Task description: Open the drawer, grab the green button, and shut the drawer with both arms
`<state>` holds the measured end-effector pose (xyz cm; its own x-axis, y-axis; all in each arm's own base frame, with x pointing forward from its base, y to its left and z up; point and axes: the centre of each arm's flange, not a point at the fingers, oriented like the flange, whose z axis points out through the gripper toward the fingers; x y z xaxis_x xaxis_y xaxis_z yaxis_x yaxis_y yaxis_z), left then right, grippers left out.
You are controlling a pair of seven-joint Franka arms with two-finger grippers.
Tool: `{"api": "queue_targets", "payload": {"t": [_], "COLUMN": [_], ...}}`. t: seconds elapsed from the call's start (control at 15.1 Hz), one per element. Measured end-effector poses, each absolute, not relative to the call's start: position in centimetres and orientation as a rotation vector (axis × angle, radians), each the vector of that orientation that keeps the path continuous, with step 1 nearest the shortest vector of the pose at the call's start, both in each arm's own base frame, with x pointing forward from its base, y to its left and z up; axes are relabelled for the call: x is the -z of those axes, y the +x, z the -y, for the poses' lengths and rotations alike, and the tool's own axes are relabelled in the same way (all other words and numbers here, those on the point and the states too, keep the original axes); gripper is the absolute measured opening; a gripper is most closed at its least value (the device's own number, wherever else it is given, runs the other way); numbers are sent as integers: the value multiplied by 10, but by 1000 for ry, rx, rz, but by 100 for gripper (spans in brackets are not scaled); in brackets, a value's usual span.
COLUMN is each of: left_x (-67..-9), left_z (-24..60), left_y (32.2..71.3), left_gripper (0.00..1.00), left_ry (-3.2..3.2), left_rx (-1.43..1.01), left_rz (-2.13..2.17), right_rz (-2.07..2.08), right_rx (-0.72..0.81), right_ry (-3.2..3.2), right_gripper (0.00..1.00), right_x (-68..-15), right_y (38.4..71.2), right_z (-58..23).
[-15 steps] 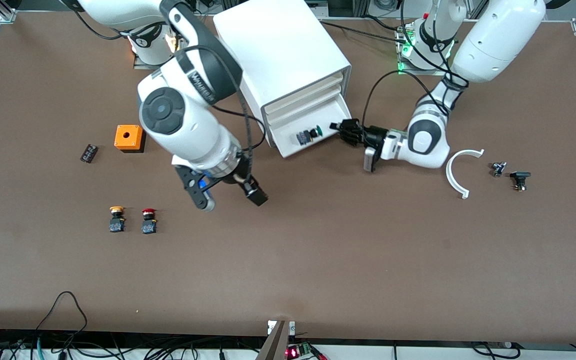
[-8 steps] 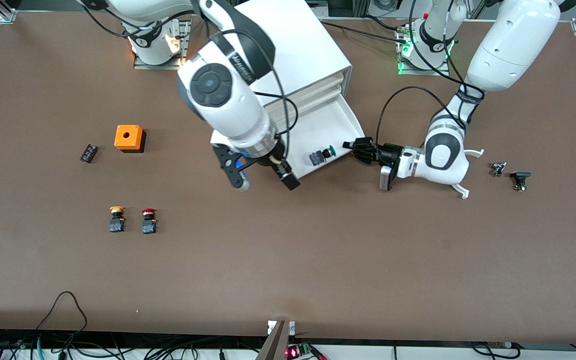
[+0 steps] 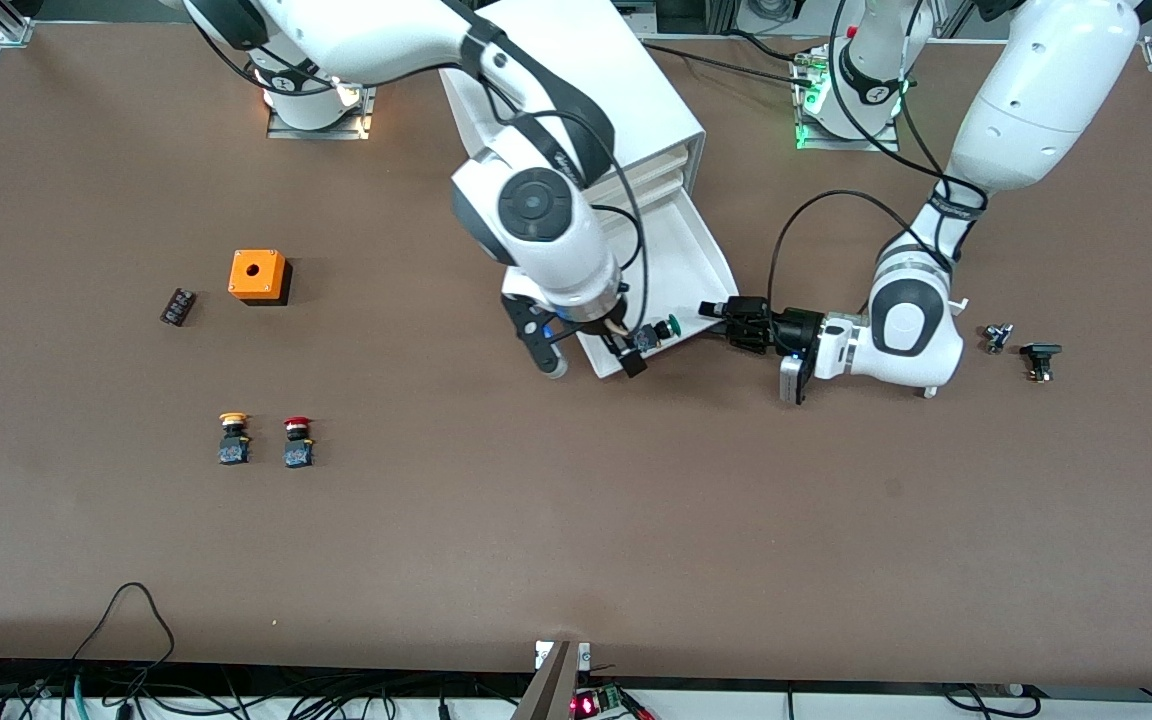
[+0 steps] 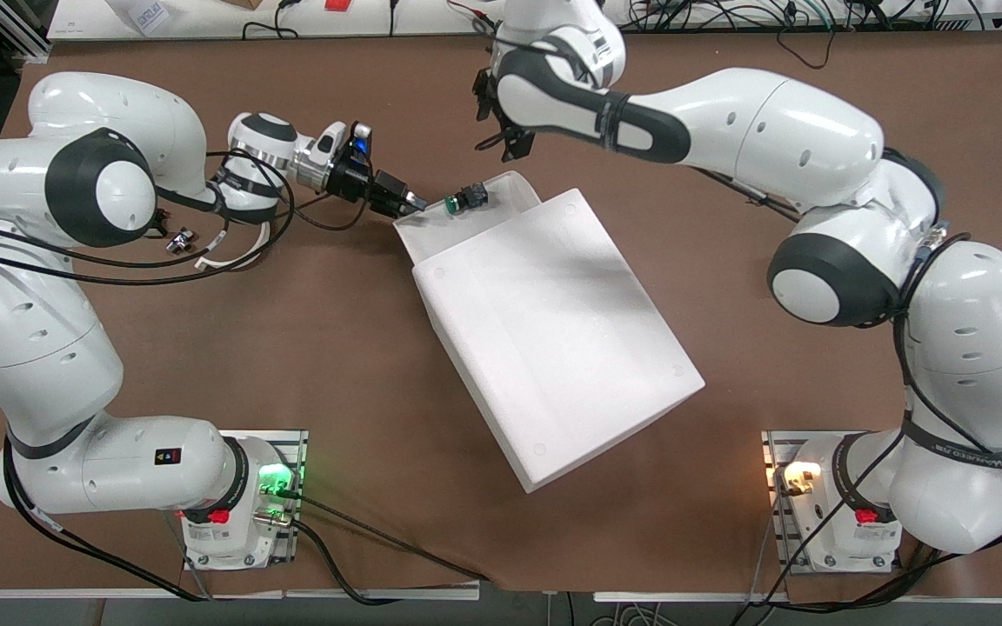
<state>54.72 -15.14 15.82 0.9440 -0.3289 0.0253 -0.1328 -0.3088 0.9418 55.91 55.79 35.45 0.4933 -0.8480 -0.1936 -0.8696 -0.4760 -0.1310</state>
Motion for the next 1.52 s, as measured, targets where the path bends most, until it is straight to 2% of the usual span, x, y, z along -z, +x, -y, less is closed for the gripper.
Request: {"api": "queue_targets", "payload": {"t": [0.2, 0.26, 0.66, 1.06, 1.45, 1.52], "left_x": [-219, -240, -342, -399, -457, -465], "left_z": [139, 136, 107, 90, 100, 108], "left_y": [569, 575, 601, 604, 615, 618], "left_gripper": [95, 100, 100, 100, 100, 100], "left_ry": [2004, 2048, 2415, 2851, 3150, 3163], "left_rx": [287, 306, 407, 449, 390, 364], "left_rz": [345, 360, 453, 463, 668, 693], "right_rz": [-1487, -1489, -1507, -1512, -1507, -1506], "right_rx": [-113, -99, -90, -98, -99, -98], "right_ry": [-2538, -2540, -2536, -2545, -2548, -2548], "right_gripper": [100, 100, 100, 97, 41, 41], "right_x": [-325, -316, -276, -267, -268, -268], "right_y": [549, 547, 540, 530, 525, 525], "right_z": [-573, -577, -587, -595, -600, -600]}}
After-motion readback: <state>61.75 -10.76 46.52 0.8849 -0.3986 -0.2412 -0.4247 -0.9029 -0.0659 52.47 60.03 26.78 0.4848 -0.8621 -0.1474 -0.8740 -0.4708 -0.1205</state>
